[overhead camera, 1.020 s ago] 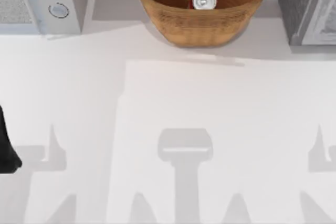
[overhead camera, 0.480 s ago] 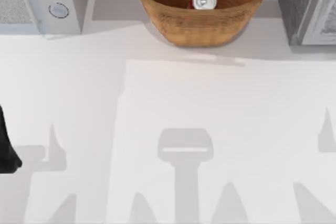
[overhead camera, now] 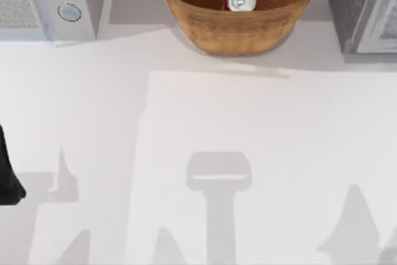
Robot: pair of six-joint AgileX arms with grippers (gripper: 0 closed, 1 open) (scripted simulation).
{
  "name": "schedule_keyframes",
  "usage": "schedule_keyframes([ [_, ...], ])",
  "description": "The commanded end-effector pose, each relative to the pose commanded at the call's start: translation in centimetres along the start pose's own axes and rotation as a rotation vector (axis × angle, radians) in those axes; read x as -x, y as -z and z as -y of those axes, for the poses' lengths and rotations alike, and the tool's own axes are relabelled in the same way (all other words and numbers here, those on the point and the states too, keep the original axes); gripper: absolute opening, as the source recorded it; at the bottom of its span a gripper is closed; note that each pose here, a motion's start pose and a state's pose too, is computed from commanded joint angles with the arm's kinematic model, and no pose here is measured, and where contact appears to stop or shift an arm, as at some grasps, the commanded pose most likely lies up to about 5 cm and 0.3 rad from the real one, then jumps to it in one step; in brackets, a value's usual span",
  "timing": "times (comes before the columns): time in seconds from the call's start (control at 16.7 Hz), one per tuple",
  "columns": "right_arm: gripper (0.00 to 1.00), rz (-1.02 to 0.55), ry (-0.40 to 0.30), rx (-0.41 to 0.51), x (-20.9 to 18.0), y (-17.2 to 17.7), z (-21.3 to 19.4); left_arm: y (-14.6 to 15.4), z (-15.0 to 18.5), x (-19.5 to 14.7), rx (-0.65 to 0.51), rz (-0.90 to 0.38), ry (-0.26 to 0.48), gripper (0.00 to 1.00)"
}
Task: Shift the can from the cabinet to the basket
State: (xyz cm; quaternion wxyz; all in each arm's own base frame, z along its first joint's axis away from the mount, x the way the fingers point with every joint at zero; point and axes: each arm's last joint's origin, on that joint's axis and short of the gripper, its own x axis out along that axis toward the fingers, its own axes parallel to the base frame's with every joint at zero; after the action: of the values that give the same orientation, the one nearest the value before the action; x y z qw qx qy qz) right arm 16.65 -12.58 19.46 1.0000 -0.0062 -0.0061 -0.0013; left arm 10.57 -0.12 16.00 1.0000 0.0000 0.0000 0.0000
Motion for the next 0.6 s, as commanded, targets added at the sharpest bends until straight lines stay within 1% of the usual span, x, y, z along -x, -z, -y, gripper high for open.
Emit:
schedule_keyframes([
  [0.3,1.0,-0.013,-0.002,-0.011,0.6,2.6,5.8,0.0,0.0,0.0,0.0,0.0,0.0,1.0],
  [0.42,1.0,-0.014,-0.004,-0.012,1.1,3.3,7.1,0.0,0.0,0.0,0.0,0.0,0.0,1.0],
  [0.6,1.0,-0.014,-0.004,-0.012,1.3,3.5,7.5,0.0,0.0,0.0,0.0,0.0,0.0,1.0],
])
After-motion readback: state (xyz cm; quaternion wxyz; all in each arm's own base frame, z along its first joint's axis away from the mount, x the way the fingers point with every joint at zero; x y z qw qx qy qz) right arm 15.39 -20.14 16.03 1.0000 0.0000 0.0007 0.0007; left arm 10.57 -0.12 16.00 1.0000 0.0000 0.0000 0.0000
